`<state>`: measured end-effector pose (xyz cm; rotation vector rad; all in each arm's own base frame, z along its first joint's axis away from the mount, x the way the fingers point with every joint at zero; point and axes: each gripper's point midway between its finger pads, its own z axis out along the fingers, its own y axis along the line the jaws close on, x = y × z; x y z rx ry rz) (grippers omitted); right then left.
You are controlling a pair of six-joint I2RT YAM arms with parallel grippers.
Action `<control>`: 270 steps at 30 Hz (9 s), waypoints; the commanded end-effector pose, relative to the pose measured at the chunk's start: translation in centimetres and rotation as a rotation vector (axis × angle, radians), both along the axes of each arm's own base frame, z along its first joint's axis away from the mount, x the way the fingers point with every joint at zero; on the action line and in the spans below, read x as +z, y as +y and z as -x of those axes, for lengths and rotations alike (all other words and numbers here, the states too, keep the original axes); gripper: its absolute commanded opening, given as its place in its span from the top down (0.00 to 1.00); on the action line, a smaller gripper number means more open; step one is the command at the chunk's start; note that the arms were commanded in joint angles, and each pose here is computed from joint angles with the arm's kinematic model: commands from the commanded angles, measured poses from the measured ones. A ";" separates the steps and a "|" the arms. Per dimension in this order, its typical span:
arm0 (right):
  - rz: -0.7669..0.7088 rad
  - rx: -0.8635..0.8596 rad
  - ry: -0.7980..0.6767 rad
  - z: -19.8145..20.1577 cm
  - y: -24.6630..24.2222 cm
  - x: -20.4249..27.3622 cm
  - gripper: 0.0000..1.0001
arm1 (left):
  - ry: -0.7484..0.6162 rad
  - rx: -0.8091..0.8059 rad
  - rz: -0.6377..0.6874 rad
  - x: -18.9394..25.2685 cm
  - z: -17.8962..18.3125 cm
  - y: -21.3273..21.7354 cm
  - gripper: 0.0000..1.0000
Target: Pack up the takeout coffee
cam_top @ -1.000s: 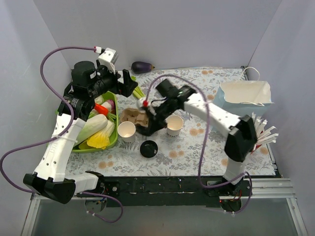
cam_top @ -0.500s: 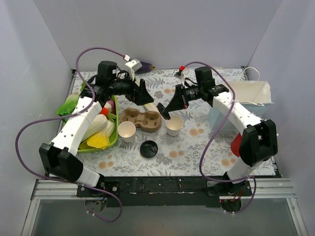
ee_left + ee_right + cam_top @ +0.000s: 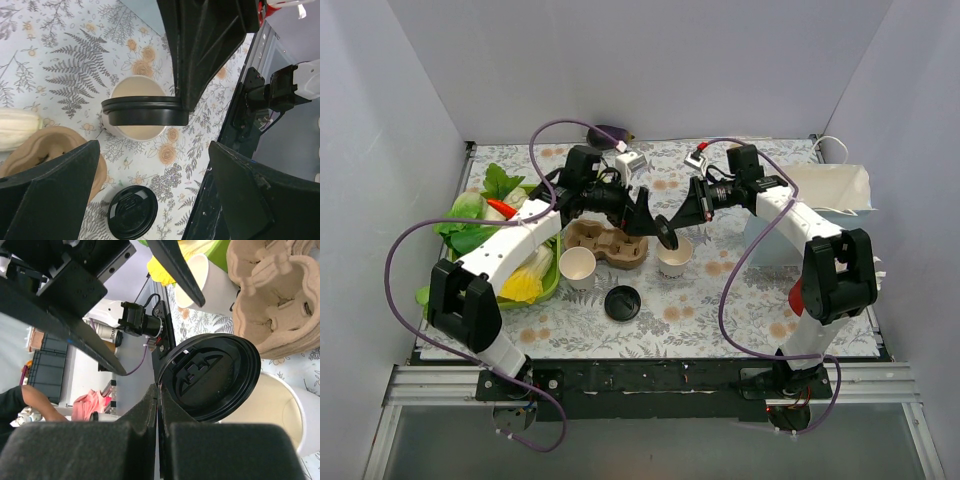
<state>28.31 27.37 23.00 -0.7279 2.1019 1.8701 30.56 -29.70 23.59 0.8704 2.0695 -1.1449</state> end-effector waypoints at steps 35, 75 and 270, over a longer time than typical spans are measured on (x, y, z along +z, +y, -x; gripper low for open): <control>0.132 -0.121 0.004 -1.0 -2.2 -2.7 0.74 | -0.086 -0.026 0.074 -3.2 0.3 -3.3 0.09; 0.463 0.828 -1.386 10.5 2.5 -17.2 0.50 | -0.205 0.389 0.047 5.2 -1.6 6.7 0.07; 0.299 -0.107 -0.084 -3.5 -1.8 -8.5 0.51 | -0.036 0.122 -0.011 -7.4 -1.2 -1.3 0.19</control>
